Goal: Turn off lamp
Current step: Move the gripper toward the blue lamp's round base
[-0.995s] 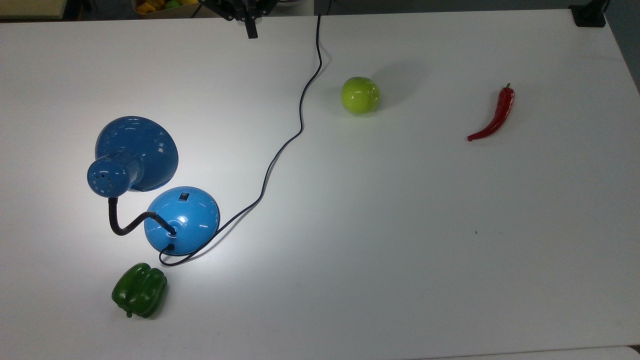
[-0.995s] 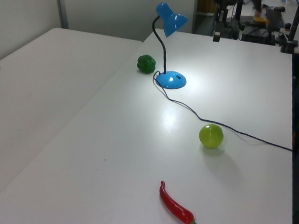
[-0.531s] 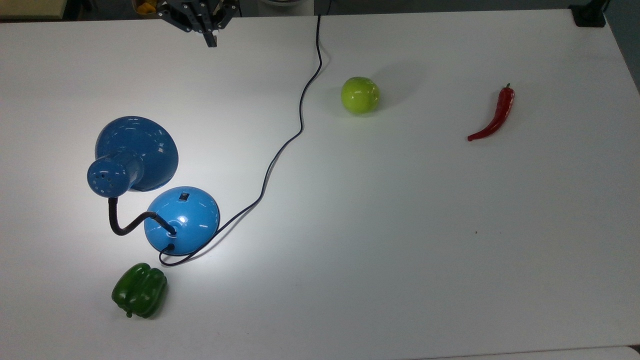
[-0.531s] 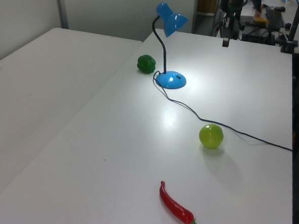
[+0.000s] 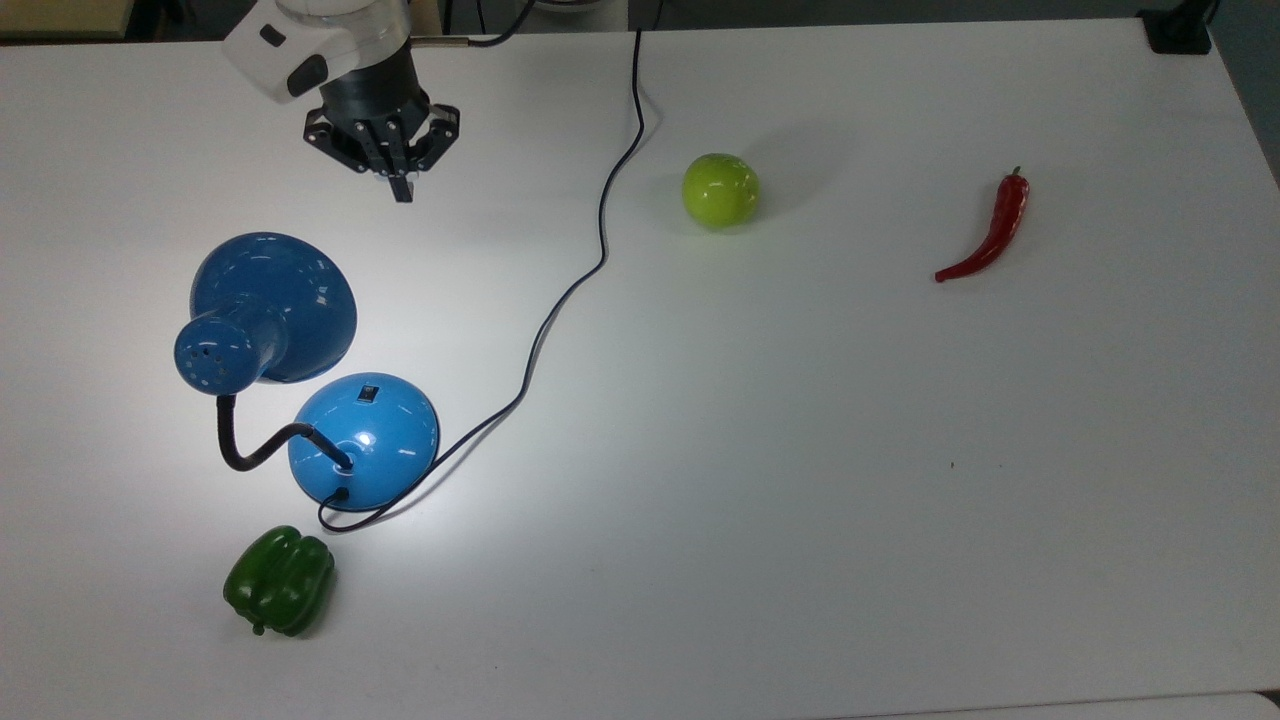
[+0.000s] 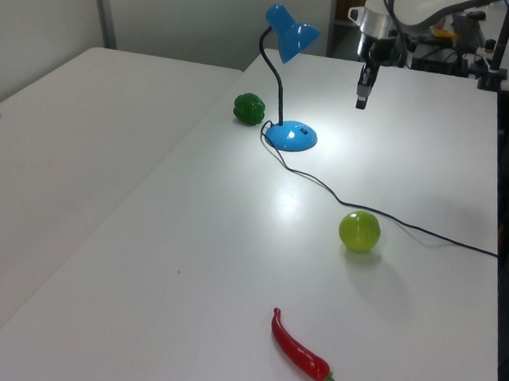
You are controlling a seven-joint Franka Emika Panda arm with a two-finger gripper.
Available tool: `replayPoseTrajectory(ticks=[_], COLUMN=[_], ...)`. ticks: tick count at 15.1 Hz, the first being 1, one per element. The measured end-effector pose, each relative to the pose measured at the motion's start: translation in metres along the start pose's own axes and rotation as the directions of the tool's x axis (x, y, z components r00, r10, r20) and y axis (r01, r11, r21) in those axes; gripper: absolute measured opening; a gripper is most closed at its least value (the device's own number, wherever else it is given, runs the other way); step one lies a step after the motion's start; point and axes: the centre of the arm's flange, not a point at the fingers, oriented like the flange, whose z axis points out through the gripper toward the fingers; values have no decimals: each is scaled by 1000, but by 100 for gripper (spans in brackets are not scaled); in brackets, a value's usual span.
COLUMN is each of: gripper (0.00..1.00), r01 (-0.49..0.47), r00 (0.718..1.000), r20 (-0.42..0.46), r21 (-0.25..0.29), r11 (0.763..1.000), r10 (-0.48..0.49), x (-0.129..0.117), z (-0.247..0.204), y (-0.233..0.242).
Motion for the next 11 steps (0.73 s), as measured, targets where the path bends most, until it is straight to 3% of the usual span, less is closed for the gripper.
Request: replayPoseTrajectory(ticks=[6, 11], gripper=[1, 1], r01=[-58, -112], r00=[985, 954], r20=[-164, -287], r21=[-57, -83], r11=[997, 990], r10=[48, 84], x=[15, 31], z=[50, 78], y=[16, 20])
